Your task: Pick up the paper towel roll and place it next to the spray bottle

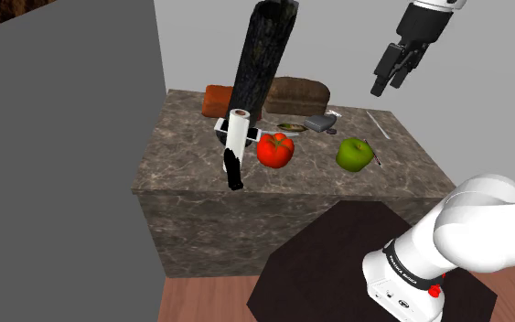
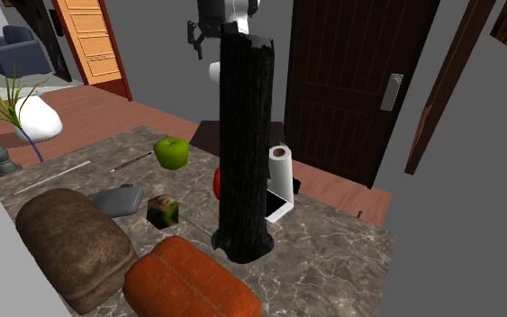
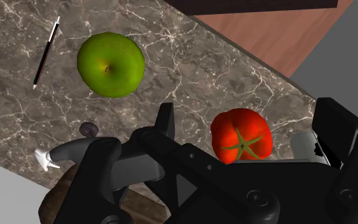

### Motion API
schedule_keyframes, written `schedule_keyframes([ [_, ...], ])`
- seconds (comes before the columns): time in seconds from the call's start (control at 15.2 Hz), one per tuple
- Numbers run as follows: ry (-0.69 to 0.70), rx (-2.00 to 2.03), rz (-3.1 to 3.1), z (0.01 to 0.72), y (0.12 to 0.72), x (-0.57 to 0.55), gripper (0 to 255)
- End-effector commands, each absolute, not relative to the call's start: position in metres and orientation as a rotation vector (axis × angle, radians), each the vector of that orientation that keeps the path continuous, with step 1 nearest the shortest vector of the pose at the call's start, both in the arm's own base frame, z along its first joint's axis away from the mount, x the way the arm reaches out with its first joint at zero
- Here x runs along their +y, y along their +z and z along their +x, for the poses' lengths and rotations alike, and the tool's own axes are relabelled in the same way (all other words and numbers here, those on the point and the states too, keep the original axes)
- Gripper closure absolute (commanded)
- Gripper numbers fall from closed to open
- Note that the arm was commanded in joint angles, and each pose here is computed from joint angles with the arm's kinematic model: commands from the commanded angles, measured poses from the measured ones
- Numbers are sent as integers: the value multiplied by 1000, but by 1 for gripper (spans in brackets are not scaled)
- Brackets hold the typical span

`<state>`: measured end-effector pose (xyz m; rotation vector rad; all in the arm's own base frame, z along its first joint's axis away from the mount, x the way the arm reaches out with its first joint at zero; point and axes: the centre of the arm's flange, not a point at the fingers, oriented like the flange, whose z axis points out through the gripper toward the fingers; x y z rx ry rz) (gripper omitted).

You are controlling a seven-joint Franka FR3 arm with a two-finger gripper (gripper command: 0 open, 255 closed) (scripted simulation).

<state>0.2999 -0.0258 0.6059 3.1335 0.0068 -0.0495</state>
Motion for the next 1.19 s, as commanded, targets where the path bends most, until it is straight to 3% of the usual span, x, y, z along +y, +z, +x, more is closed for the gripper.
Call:
schedule_keyframes([
  [0.0, -50, 7, 3133, 300, 606, -26, 0],
  [1.12, -26, 81, 3185, 460, 507, 86, 0],
])
